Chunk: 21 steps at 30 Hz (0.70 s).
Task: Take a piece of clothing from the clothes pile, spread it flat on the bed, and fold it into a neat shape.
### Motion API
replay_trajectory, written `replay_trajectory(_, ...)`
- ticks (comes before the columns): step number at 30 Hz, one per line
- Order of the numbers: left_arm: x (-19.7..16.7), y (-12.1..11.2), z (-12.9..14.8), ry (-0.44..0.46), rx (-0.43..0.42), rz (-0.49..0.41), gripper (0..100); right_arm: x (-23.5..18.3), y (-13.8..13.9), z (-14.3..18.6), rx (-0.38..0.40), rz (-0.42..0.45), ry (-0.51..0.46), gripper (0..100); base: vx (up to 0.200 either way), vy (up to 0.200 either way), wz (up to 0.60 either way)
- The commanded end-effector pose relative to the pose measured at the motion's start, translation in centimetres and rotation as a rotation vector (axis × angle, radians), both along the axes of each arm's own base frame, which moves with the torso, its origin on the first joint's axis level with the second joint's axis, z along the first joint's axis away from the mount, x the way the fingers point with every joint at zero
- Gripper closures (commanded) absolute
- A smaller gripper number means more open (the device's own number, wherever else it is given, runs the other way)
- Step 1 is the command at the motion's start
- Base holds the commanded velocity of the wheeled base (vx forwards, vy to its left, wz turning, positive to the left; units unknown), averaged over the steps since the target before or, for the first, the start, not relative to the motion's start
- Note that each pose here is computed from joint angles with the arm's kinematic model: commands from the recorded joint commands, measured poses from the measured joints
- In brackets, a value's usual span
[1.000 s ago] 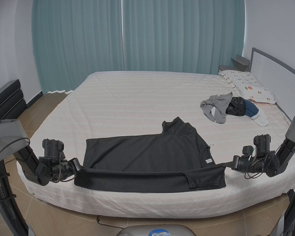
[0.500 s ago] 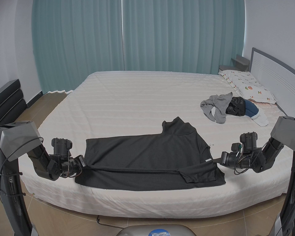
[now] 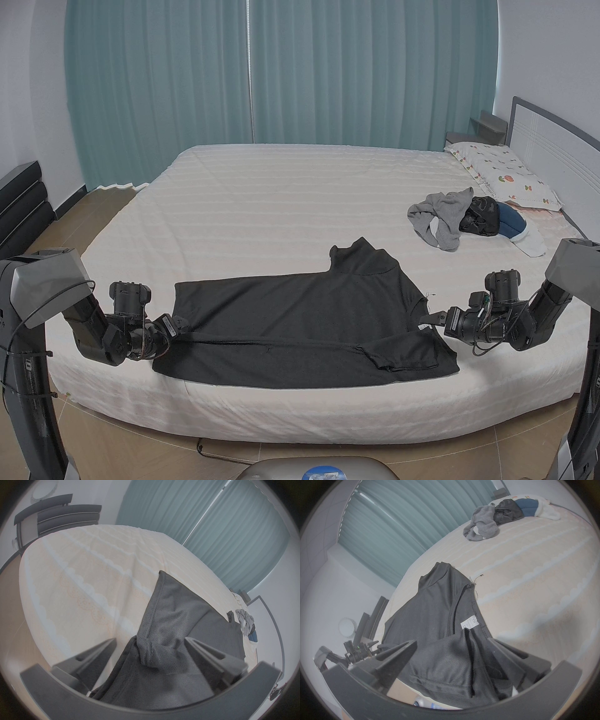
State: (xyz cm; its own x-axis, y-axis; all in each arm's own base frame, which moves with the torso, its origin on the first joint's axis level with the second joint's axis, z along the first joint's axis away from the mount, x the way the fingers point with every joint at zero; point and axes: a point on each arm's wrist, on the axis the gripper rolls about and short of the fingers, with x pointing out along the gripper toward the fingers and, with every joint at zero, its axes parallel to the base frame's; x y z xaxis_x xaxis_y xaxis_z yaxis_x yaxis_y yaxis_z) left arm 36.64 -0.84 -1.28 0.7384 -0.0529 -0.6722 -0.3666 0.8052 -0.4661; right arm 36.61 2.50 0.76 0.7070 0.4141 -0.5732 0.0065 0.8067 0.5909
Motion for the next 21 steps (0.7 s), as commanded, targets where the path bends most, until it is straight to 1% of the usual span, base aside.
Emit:
replay_trajectory(1,-0.2,0.7,2.1,-0.052,-0.035,0.04,0,-0.8,-0.1,2.2,0.065,-0.044,-0.011,0,0.0,0.0,0.0)
replay_trajectory(3,-0.4,1.3,3.2,-0.079,-0.049,0.062,0,-1.3,-0.1,2.4,0.085,-0.058,0.002,0,0.0,0.0,0.0)
replay_trajectory(4,-0.4,1.3,3.4,-0.083,-0.05,0.064,0,-1.3,-0.1,2.4,0.087,-0.061,0.003,0,0.0,0.0,0.0)
replay_trajectory(5,-0.7,1.7,4.4,-0.108,-0.084,0.097,0,-1.8,-0.1,2.5,0.12,-0.077,0.026,0,0.0,0.0,0.0)
replay_trajectory(6,-0.7,1.7,4.4,-0.106,-0.088,0.101,0,-1.8,-0.1,2.5,0.123,-0.078,0.028,0,0.0,0.0,0.0)
replay_trajectory(7,-0.7,1.7,4.8,-0.119,-0.126,0.131,0,-1.7,0.0,2.5,0.176,-0.083,0.041,0,0.0,0.0,0.0)
replay_trajectory(8,-0.7,1.8,4.8,-0.118,-0.142,0.143,0,-1.7,0.2,2.4,0.21,-0.086,0.05,0,0.0,0.0,0.0)
replay_trajectory(9,-0.7,1.8,4.8,-0.119,-0.153,0.152,0,-1.7,0.3,2.4,0.24,-0.087,0.052,0,0.0,0.0,0.0)
replay_trajectory(11,-0.8,1.9,4.5,-0.107,-0.17,0.148,0,-1.8,0.4,2.2,0.275,-0.095,0.049,0,0.2,0.0,0.0)
replay_trajectory(16,-1.3,1.8,4.0,-0.069,-0.214,0.102,0,-3.0,0.5,2.2,0.288,-0.087,0.0,0,0.2,0.0,0.0)
replay_trajectory(18,-1.6,1.7,4.0,-0.062,-0.224,0.089,0,-3.3,0.5,2.1,0.29,-0.085,-0.006,0,0.2,0.0,0.0)
replay_trajectory(21,-2.4,1.5,3.9,-0.038,-0.239,0.062,0,-3.6,0.5,1.6,0.286,-0.087,0.008,0,0.0,0.0,0.0)
